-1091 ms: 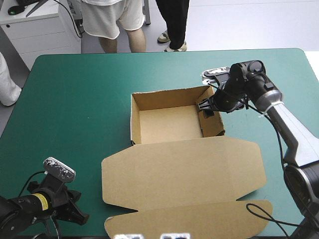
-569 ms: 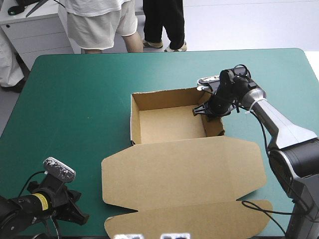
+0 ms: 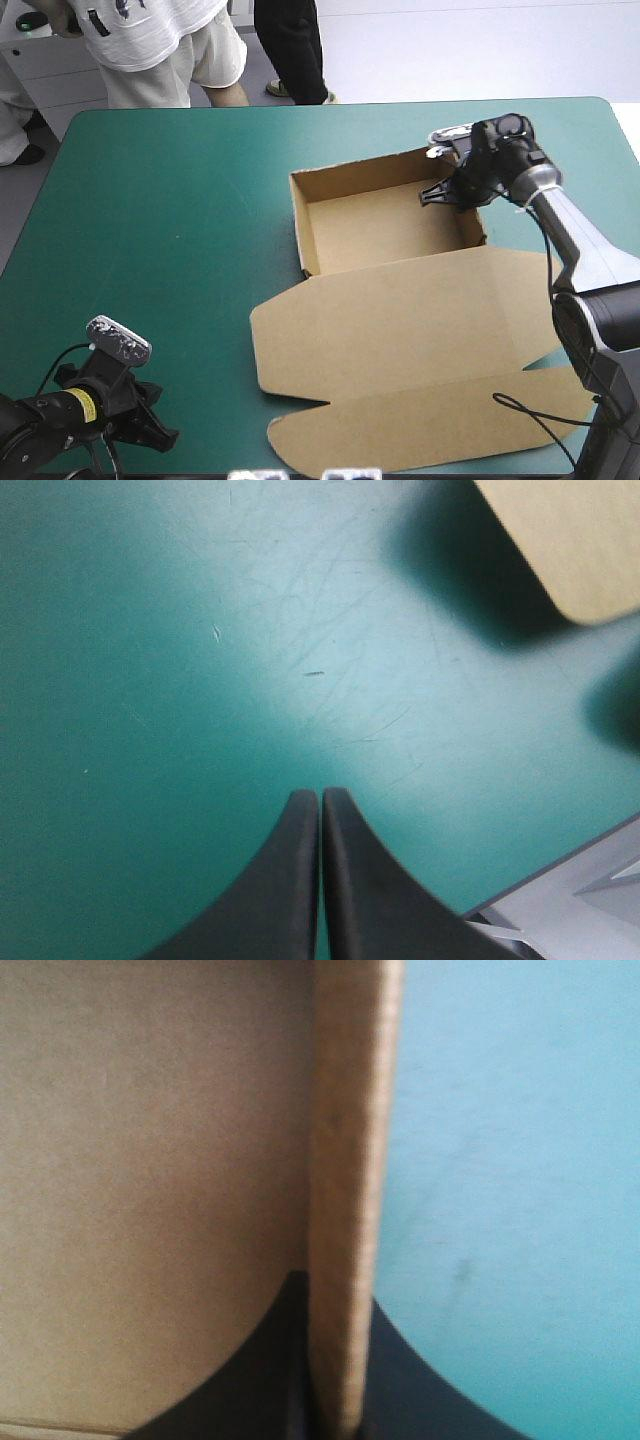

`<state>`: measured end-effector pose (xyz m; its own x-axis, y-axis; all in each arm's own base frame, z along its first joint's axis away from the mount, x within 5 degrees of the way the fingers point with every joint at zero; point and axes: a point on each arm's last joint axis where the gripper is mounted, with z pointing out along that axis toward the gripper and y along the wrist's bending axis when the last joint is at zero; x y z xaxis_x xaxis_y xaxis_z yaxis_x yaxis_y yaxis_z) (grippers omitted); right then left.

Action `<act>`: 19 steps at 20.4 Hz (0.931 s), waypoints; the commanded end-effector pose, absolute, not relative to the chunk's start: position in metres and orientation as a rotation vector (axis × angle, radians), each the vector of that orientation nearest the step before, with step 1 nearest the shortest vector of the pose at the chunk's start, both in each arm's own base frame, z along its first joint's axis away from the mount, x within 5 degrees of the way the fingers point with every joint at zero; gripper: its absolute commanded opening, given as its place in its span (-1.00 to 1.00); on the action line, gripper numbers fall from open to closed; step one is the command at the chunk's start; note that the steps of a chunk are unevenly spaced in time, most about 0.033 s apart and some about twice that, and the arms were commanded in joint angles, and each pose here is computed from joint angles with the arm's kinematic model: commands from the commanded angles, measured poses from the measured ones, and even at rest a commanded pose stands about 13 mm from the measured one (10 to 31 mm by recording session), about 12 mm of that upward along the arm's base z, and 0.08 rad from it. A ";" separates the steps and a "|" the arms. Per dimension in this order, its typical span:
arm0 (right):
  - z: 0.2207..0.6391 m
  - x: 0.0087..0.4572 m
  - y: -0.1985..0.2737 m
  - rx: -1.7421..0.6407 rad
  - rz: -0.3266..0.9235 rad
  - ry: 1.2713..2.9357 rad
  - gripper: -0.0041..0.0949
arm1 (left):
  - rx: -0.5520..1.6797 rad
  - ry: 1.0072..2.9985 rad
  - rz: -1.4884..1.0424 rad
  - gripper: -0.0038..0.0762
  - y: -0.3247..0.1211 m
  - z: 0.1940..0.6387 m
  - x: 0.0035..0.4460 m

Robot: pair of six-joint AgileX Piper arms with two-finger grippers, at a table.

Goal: Fold the box

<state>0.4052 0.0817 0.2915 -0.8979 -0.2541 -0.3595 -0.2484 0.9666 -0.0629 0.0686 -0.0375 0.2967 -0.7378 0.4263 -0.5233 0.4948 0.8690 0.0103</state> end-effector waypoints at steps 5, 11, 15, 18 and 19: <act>0.343 0.412 -0.044 0.021 -0.167 2.561 -0.96 | 0.656 2.452 -0.157 -0.92 -0.038 0.305 0.073; 0.344 0.385 -0.158 0.381 -0.272 2.527 -0.96 | 0.656 2.452 -0.159 -0.92 -0.038 0.305 0.073; 0.345 0.372 -0.190 0.476 -0.220 2.478 -0.96 | 0.656 2.451 -0.160 -0.92 -0.038 0.305 0.073; 0.345 0.371 -0.193 0.472 -0.230 2.479 -0.96 | 0.656 2.451 -0.160 -0.92 -0.038 0.305 0.073; 0.345 0.371 -0.192 0.470 -0.218 2.478 -0.96 | 0.655 2.451 -0.163 -0.92 -0.038 0.305 0.073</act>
